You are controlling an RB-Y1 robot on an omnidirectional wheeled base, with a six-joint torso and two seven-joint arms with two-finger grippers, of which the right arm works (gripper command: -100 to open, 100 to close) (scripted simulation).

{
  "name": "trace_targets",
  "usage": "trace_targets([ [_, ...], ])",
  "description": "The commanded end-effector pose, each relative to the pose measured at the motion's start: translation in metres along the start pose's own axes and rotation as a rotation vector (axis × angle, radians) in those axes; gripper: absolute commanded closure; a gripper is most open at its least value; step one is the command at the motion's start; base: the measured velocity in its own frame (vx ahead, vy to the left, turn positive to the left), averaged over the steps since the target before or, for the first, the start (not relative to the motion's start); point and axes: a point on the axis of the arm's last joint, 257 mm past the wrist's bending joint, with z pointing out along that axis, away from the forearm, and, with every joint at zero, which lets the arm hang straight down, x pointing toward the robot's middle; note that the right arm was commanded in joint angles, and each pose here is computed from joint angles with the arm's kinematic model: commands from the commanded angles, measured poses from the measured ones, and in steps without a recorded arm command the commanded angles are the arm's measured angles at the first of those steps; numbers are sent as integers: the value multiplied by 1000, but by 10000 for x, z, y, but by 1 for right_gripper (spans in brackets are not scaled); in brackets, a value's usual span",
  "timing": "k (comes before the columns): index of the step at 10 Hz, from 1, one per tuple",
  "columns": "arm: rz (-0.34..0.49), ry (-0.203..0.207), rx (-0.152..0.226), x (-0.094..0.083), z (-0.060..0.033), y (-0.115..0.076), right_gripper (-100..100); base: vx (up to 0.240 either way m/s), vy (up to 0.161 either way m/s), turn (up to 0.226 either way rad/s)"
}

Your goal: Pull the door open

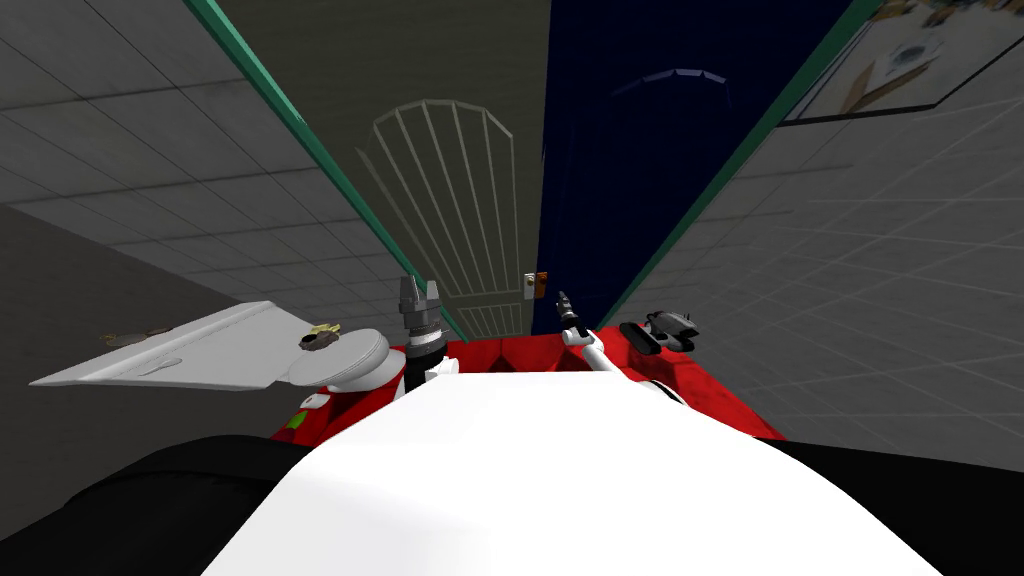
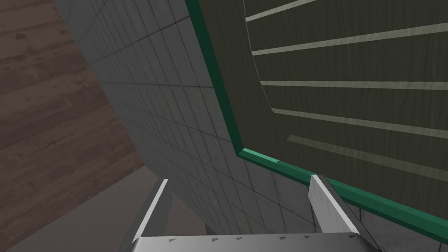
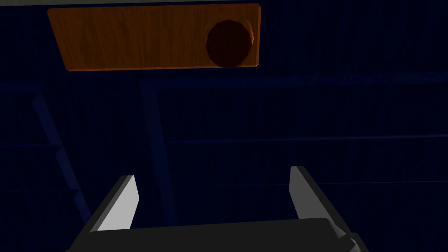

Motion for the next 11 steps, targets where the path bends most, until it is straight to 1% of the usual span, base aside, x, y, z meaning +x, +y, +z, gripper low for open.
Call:
trace_targets([
  [1,-9,-47,23,-356,-84,-96,-100,-71,-17,-22],
  [2,-12,-62,30,-486,-115,-126,-100,-41,-15,-6],
  [3,-17,-86,38,-680,-164,-164,-100,-12,-9,3],
  [6,-25,-129,50,-1048,-261,-212,-100,18,3,14],
  [8,-27,-142,53,-1154,-289,-218,-100,31,10,17],
  [9,-30,-167,54,-1378,-345,-215,-100,76,14,94],
  [10,-30,-167,54,-1378,-345,-215,-100,78,7,36],
  [11,-28,-180,47,-1511,-360,-174,-100,156,21,170],
])
